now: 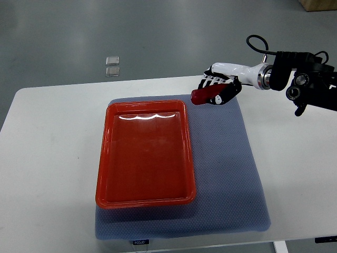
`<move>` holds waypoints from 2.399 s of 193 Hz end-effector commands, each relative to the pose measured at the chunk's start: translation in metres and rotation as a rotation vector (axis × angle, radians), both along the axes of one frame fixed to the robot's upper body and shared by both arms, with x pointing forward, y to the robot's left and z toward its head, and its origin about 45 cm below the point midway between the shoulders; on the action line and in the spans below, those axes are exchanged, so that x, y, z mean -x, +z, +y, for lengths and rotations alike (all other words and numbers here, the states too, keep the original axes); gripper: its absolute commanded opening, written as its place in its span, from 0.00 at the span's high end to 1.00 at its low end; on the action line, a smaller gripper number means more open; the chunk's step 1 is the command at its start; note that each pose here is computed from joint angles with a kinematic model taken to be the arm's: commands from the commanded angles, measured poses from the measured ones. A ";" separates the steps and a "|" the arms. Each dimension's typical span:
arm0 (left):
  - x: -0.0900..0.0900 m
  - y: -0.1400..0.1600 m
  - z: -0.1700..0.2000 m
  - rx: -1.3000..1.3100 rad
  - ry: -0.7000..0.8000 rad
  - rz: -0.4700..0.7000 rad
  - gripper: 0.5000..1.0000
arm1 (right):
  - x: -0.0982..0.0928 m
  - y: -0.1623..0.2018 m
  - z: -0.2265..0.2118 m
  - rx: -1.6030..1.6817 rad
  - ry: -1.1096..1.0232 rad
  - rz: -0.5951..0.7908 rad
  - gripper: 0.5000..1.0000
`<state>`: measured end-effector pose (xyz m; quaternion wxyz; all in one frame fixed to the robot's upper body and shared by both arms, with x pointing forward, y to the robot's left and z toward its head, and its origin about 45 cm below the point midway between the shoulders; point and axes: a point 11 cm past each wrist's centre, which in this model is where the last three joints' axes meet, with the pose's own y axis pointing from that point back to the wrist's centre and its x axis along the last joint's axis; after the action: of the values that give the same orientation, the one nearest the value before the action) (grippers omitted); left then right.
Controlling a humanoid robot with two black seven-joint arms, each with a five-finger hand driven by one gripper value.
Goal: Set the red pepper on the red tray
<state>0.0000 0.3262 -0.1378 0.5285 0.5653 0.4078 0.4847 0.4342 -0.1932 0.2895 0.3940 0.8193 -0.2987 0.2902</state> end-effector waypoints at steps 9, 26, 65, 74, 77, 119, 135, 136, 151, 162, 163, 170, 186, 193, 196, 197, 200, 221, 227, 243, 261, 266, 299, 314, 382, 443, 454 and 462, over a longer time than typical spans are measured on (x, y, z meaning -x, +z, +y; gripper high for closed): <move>0.000 0.000 0.000 0.000 0.000 0.000 0.00 | 0.000 0.010 0.035 -0.030 0.052 0.005 1.00; 0.000 0.000 0.000 0.000 0.000 0.000 0.00 | 0.004 0.002 0.065 -0.013 0.109 0.017 1.00; 0.000 0.000 0.000 0.000 0.003 -0.002 0.00 | 0.013 -0.024 0.127 0.008 0.196 0.032 1.00; 0.000 0.000 0.000 0.000 0.003 -0.001 0.00 | 0.016 -0.031 0.136 0.019 0.209 0.035 1.00; 0.000 0.000 0.000 0.000 0.003 -0.001 0.00 | 0.017 -0.036 0.141 0.022 0.214 0.038 1.00; 0.000 0.000 -0.001 0.002 0.003 -0.001 0.00 | 0.035 -0.068 0.187 0.018 0.261 0.076 1.00; 0.000 0.000 -0.001 0.004 0.003 -0.002 0.00 | 0.030 -0.077 0.178 0.027 0.230 0.082 1.00; 0.000 0.000 -0.001 0.002 0.003 -0.001 0.00 | 0.029 -0.078 0.177 0.028 0.226 0.082 1.00; 0.000 0.000 -0.001 0.002 0.003 -0.001 0.00 | 0.026 -0.090 0.167 0.037 0.195 0.094 1.00; 0.000 0.000 -0.001 0.002 0.004 -0.001 0.00 | 0.025 -0.095 0.163 0.042 0.181 0.100 1.00; 0.000 0.000 -0.001 0.002 0.004 -0.001 0.00 | 0.025 -0.096 0.162 0.042 0.177 0.101 1.00; 0.000 0.000 -0.001 0.002 0.004 -0.001 0.00 | 0.025 -0.101 0.159 0.043 0.170 0.108 1.00; 0.000 0.000 -0.001 0.002 0.004 -0.003 0.00 | 0.026 -0.108 0.154 0.043 0.153 0.120 1.00; 0.000 0.000 -0.001 0.002 0.004 -0.001 0.00 | 0.027 -0.110 0.154 0.043 0.152 0.124 1.00; 0.000 0.000 -0.001 0.002 0.004 -0.001 0.00 | 0.027 -0.111 0.154 0.043 0.151 0.125 1.00; 0.000 0.000 -0.001 0.002 0.004 -0.001 0.00 | 0.028 -0.112 0.154 0.042 0.151 0.127 1.00; 0.000 0.000 -0.001 0.002 0.004 -0.001 0.00 | 0.028 -0.112 0.153 0.042 0.151 0.128 1.00; 0.000 0.000 -0.001 0.003 0.003 -0.001 0.00 | 0.029 -0.115 0.153 0.040 0.148 0.134 1.00; 0.000 0.000 -0.001 0.002 0.003 -0.001 0.00 | 0.030 -0.115 0.153 0.040 0.147 0.136 1.00; 0.000 0.000 -0.001 0.002 0.004 -0.001 0.00 | 0.030 -0.116 0.152 0.039 0.145 0.138 1.00; 0.000 0.000 -0.001 0.002 0.004 -0.003 0.00 | 0.031 -0.119 0.151 0.039 0.142 0.143 0.92; 0.000 0.000 -0.001 0.002 0.004 -0.001 0.00 | 0.031 -0.120 0.151 0.038 0.142 0.146 0.90; 0.000 0.000 -0.001 0.002 0.004 -0.001 0.00 | 0.033 -0.125 0.148 0.038 0.136 0.157 0.63; 0.000 0.000 -0.001 0.002 0.004 -0.001 0.00 | 0.032 -0.125 0.147 0.040 0.132 0.155 0.50; 0.000 0.000 0.000 0.000 0.005 -0.001 0.00 | 0.028 -0.116 0.151 0.014 0.125 0.153 0.19; 0.000 0.000 0.000 0.000 0.003 -0.001 0.00 | 0.009 -0.064 0.170 -0.232 0.062 0.134 0.19; 0.000 0.000 0.000 0.000 0.003 -0.001 0.00 | -0.001 -0.053 0.161 -0.299 0.014 0.133 0.19; 0.000 0.000 0.000 0.000 0.003 -0.001 0.00 | -0.006 -0.052 0.149 -0.362 -0.034 0.151 0.19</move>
<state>0.0002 0.3262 -0.1378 0.5279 0.5644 0.4085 0.4857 0.4275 -0.0265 0.2262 0.3050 0.8854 -0.2834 0.2069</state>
